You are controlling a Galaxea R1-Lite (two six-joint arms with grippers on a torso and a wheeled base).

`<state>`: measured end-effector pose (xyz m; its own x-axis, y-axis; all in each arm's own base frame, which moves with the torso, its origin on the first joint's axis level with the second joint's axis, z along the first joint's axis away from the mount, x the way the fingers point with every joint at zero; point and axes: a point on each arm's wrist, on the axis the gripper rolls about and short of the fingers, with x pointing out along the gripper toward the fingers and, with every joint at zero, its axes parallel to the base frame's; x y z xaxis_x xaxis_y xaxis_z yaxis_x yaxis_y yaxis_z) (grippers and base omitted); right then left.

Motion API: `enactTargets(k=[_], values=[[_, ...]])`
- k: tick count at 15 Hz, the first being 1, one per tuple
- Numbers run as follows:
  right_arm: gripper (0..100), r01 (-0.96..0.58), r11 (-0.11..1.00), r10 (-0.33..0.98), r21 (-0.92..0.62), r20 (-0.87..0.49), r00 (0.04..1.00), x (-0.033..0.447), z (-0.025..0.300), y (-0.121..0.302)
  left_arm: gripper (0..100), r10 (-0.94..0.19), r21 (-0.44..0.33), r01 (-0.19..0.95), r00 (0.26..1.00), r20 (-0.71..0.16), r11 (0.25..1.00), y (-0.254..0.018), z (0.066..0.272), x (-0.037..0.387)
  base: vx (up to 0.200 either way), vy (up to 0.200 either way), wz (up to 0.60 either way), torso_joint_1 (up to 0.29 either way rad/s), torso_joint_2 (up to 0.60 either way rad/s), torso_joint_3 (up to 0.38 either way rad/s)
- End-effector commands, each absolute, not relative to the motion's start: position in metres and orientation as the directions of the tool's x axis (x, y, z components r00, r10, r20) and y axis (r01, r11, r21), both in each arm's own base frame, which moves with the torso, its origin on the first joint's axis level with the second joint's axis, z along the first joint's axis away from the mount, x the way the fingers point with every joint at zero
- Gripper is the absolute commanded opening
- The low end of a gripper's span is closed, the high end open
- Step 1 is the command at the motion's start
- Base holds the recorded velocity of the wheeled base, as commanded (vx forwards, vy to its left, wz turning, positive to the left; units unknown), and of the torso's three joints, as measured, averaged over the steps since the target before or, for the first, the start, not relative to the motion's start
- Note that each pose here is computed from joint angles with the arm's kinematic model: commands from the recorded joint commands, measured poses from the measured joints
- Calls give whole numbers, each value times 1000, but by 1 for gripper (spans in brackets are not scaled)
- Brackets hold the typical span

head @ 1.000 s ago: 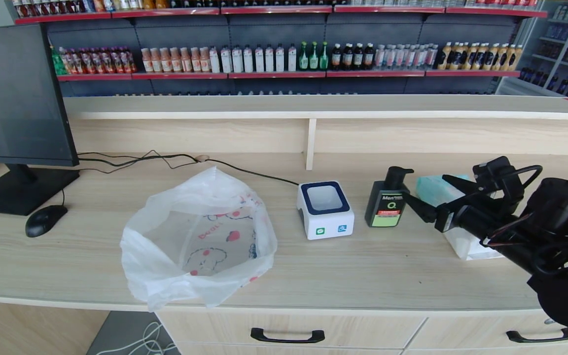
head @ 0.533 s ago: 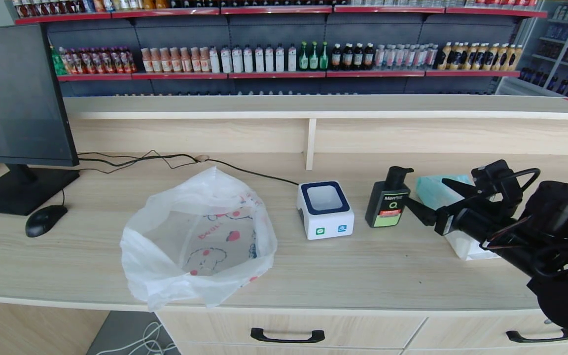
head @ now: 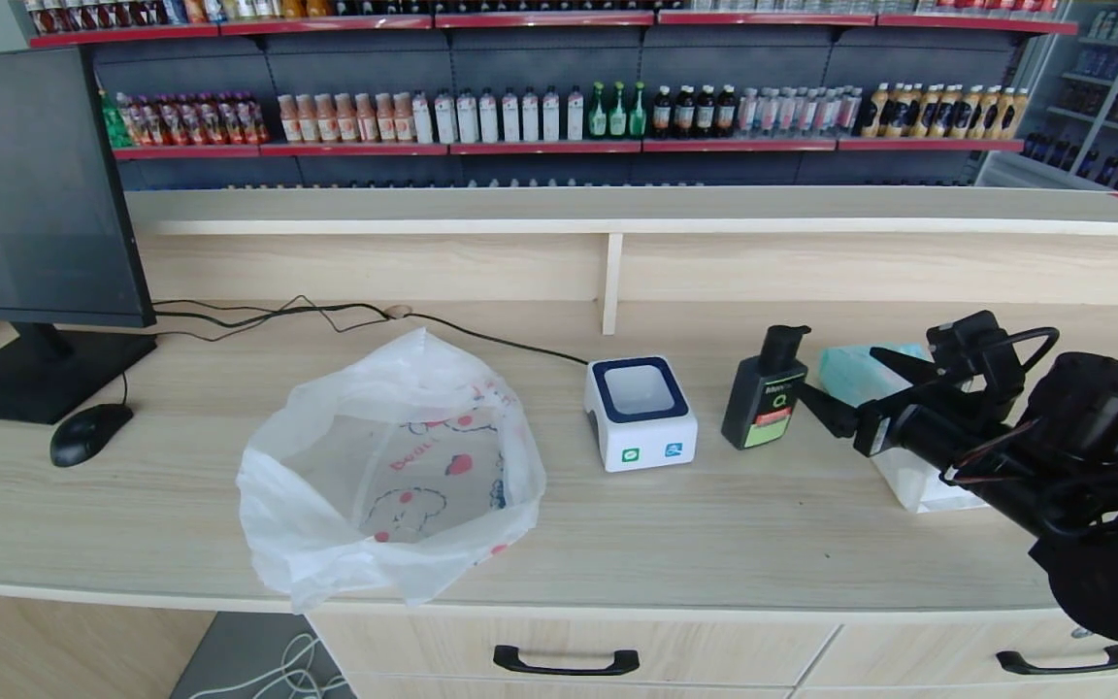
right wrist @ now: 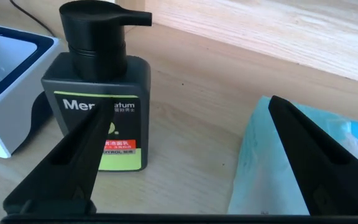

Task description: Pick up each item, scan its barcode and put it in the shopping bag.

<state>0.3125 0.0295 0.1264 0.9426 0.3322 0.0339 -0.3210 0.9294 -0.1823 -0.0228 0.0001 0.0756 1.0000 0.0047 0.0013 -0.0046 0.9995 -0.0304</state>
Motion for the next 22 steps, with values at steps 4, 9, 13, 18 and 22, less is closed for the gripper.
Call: enactTargets(k=[4, 9, 13, 18, 22], values=[[100, -312, 933, 324, -178, 38, 945, 323, 123, 27, 100, 6, -31, -6, 1000, 2, 1000, 0, 76, -23, 0, 0, 0, 0, 0, 0], [100, -310, 934, 324, -180, 53, 945, 332, 124, 28, 100, 6, -31, -6, 1000, 2, 1000, 0, 76, -23, 0, 0, 0, 0, 0, 0], [100, -309, 934, 322, -180, 52, 945, 335, 122, 27, 100, 5, -31, -5, 1000, 2, 1000, 0, 76, -23, 0, 0, 0, 0, 0, 0], [100, -295, 939, 309, -178, 61, 949, 332, 126, 23, 100, 5, -31, -5, 1000, 2, 1000, 0, 76, -23, 0, 0, 0, 0, 0, 0], [100, -299, 944, 309, -137, 56, 949, 311, 129, 22, 100, 5, -31, -5, 1000, 2, 1000, 0, 76, -23, 0, 0, 0, 0, 0, 0]])
